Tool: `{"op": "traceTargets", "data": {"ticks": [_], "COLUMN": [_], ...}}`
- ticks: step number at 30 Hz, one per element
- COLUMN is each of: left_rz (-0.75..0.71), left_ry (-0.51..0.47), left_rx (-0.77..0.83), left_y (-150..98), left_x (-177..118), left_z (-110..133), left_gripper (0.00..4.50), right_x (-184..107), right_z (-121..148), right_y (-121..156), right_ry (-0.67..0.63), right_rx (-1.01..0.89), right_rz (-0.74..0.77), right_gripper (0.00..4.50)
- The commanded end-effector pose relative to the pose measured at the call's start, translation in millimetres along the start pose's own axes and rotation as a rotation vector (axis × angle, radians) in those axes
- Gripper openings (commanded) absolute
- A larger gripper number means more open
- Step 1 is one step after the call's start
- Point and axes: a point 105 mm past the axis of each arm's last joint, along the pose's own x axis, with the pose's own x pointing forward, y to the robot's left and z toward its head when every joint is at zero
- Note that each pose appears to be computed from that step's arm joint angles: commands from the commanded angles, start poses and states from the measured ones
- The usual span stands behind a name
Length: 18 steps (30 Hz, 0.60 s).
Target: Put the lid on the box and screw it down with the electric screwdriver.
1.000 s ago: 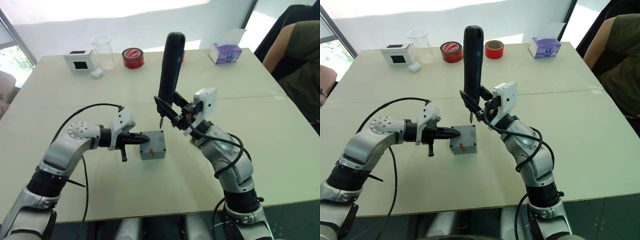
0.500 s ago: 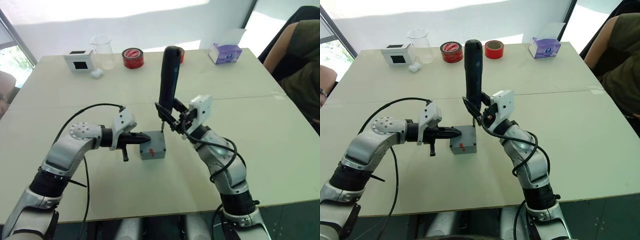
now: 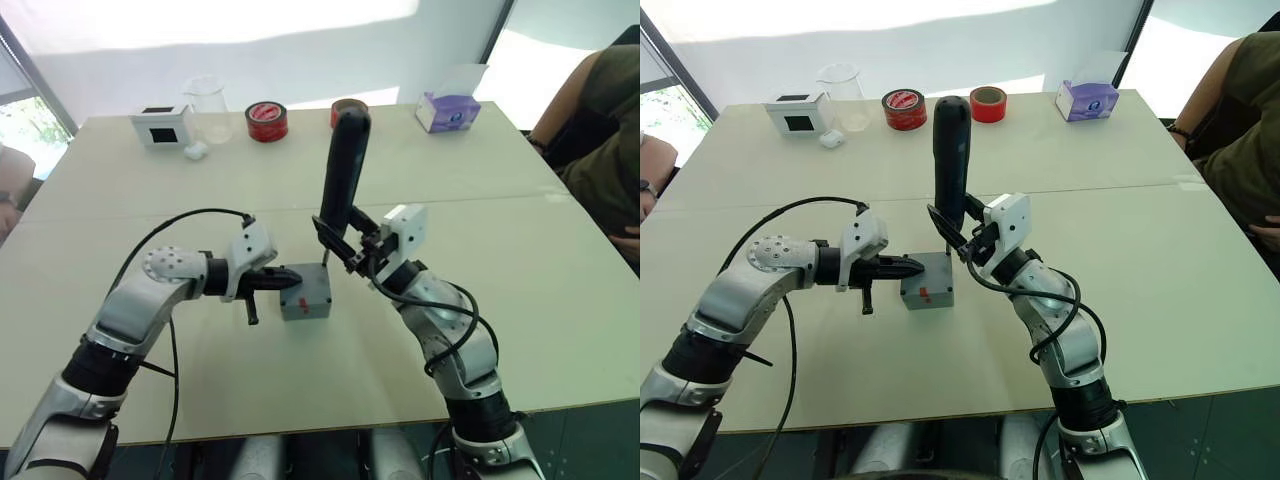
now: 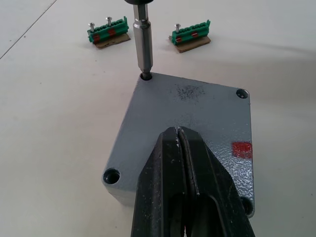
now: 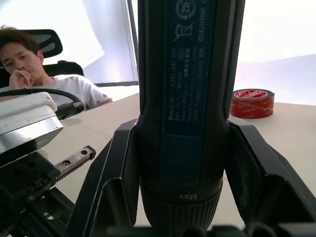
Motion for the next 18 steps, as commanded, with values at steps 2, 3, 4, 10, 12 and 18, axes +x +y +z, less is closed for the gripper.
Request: {"op": "traceTargets", "data": {"ticks": [2, 3, 4, 10, 12, 18], "left_rz": [-0.012, -0.013, -0.013, -0.003, -0.001, 0.004], "left_ry": [0.054, 0.055, 0.057, 0.056, 0.056, 0.061], "left_rx": [-0.025, -0.024, -0.024, -0.036, -0.039, -0.044], "left_y": [-5.5, -5.7, -6.0, -6.1, -5.9, -5.8], "left_x": [5.3, 5.7, 6.0, 7.9, 8.1, 7.1], "left_z": [-16.4, -17.0, -17.4, -22.0, -23.4, -28.0], "left_gripper": [0.0, 0.0, 0.0, 0.0, 0.0, 0.0], "right_x": [-5.4, -5.3, -5.3, -6.7, -5.6, -8.8], "right_z": [-32.1, -32.3, -32.3, -53.1, -54.3, -59.8], "right_y": [1.7, 1.6, 1.8, -6.0, -5.6, -2.4], "right_ry": [0.139, 0.141, 0.142, 0.244, 0.25, 0.27], "right_rx": [0.067, 0.07, 0.072, 0.071, 0.062, 0.054], "right_rz": [0.001, 0.001, 0.003, -0.038, -0.035, -0.028], "right_gripper": [1.84, 1.84, 1.84, 1.84, 1.84, 1.84]}}
